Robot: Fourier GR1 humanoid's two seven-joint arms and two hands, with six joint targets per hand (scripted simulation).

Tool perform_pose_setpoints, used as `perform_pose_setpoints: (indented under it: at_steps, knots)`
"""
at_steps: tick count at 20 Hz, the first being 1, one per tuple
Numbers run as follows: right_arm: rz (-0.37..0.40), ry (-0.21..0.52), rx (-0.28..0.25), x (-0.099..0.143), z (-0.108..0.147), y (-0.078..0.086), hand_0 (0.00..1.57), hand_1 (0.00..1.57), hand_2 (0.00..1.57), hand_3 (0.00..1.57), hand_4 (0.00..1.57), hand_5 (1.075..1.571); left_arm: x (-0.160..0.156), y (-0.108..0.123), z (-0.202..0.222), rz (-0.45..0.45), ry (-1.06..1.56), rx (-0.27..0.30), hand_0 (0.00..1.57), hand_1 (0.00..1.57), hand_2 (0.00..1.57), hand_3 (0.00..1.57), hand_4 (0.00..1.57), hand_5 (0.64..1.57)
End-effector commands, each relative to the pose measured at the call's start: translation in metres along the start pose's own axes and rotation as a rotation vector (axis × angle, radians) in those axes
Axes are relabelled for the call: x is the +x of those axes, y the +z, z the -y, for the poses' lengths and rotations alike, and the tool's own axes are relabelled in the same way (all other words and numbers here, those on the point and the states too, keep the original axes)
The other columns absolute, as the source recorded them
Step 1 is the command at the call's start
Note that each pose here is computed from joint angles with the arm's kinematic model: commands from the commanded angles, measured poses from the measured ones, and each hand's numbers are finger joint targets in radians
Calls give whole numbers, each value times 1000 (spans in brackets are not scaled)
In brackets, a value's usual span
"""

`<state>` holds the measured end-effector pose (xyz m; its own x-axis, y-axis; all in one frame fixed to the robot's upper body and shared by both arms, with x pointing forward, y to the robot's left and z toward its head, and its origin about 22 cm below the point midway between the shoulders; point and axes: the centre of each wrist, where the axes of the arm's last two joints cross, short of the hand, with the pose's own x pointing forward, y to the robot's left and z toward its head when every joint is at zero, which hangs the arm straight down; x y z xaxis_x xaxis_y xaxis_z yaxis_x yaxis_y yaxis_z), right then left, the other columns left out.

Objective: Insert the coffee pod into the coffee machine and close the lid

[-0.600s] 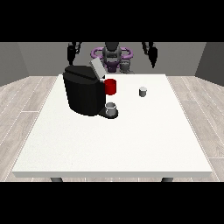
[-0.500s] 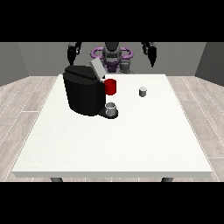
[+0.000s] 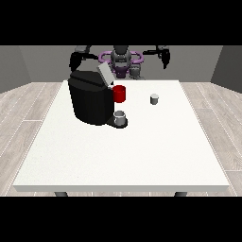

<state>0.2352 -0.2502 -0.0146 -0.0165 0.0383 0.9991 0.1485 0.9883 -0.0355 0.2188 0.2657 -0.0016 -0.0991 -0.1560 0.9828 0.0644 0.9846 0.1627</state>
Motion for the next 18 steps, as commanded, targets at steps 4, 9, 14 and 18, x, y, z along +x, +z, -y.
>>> perform_pose_setpoints:
  at_steps: [4, 9, 14, 18]
  knots:
    - [53, -35, -12, 0, 3, -1, 0, 0, 0, 0, 169, 1571, 7, -22, -49, -42, -159, -27, 0, 0, 0, 0, 0, 1571]
    - [93, -45, 65, 18, -20, -7, 0, 0, 0, 0, 168, 1571, 6, -63, -51, -106, -126, 8, 0, 0, 0, 0, 0, 1571]
    - [147, -30, 65, 32, -32, -20, 0, 0, 0, 0, 233, 1571, -8, -73, -59, -176, -215, -12, 0, 0, 0, 0, 0, 1571]
    - [125, -50, 84, 43, -35, -24, 0, 0, 0, 0, 259, 1571, -17, -85, -83, -199, -236, 36, 0, 0, 0, 0, 0, 1571]
